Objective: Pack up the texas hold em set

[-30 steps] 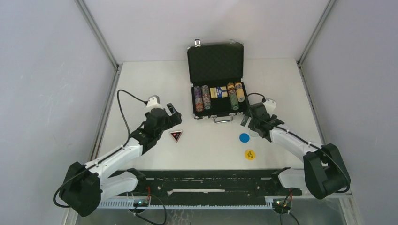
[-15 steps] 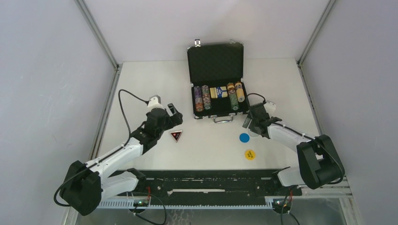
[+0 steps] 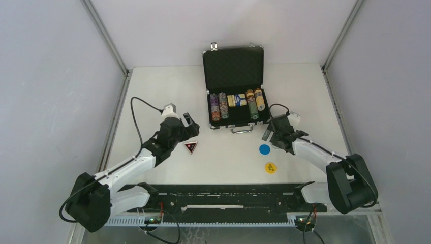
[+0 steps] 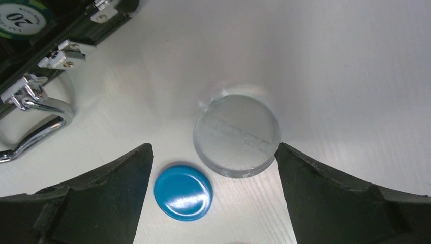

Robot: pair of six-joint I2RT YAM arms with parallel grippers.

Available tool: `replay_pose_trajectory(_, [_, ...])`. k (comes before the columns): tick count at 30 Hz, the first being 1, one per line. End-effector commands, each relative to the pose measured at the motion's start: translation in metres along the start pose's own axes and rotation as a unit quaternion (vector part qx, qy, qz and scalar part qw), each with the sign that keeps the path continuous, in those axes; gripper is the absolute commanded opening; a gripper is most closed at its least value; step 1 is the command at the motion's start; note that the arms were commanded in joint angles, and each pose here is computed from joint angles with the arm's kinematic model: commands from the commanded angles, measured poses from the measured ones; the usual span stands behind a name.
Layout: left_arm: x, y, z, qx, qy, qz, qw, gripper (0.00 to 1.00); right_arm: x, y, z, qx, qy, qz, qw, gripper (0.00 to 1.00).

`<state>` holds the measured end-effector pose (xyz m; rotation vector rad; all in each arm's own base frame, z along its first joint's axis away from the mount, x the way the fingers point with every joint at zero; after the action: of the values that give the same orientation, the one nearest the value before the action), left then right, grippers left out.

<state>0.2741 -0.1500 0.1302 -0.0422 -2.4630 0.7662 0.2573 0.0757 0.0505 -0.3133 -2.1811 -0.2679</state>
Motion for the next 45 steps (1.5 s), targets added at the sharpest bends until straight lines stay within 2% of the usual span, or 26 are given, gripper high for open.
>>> replay_pose_trajectory(1, [-0.001, -0.009, -0.005, 0.013, -0.005, 0.018, 1.0, 0.92, 0.009, -0.01, 0.006, -0.006, 0.003, 0.008, 1.0, 1.0])
replay_pose_trajectory(7, [-0.001, -0.01, -0.005, 0.012, -0.004, 0.019, 1.0, 0.92, 0.011, -0.014, 0.003, -0.015, -0.003, 0.014, 1.0, 0.99])
replay_pose_trajectory(13, [-0.002, -0.008, -0.005, 0.01, -0.005, 0.014, 1.0, 0.92, 0.02, -0.015, -0.01, -0.027, -0.035, 0.001, 0.999, 0.97])
replay_pose_trajectory(21, [-0.003, -0.009, -0.002, 0.011, 0.003, 0.016, 1.0, 0.92, 0.0, -0.019, 0.004, -0.008, 0.004, 0.02, 1.0, 0.97])
replay_pose_trajectory(23, [-0.003, -0.009, -0.003, 0.012, 0.002, 0.016, 1.0, 0.92, -0.003, -0.019, 0.005, -0.006, 0.01, 0.024, 1.0, 0.89])
replay_pose_trajectory(27, [-0.003, -0.009, -0.003, 0.011, 0.003, 0.015, 1.0, 0.92, -0.005, -0.017, 0.006, 0.004, 0.023, 0.024, 0.999, 0.81])
replay_pose_trajectory(31, [-0.003, -0.009, -0.003, 0.011, 0.004, 0.015, 1.0, 0.92, -0.008, -0.017, 0.007, 0.009, 0.035, 0.034, 0.999, 0.77])
replay_pose_trajectory(45, [-0.002, -0.011, -0.002, 0.009, 0.009, 0.016, 1.0, 0.92, -0.009, -0.008, 0.009, 0.052, 0.054, 0.067, 0.995, 0.76])
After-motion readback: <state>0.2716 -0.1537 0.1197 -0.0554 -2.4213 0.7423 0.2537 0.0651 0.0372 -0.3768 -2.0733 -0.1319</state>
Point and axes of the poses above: each gripper's point midway between its finger pads, its own x axis back along the fingers, its own y axis along the line the jaws close on, z = x × y, the point moved 3 cm from there along x, back along the fingers, and after that the axes turned 7 degrees about x, right-handed, at the moved point
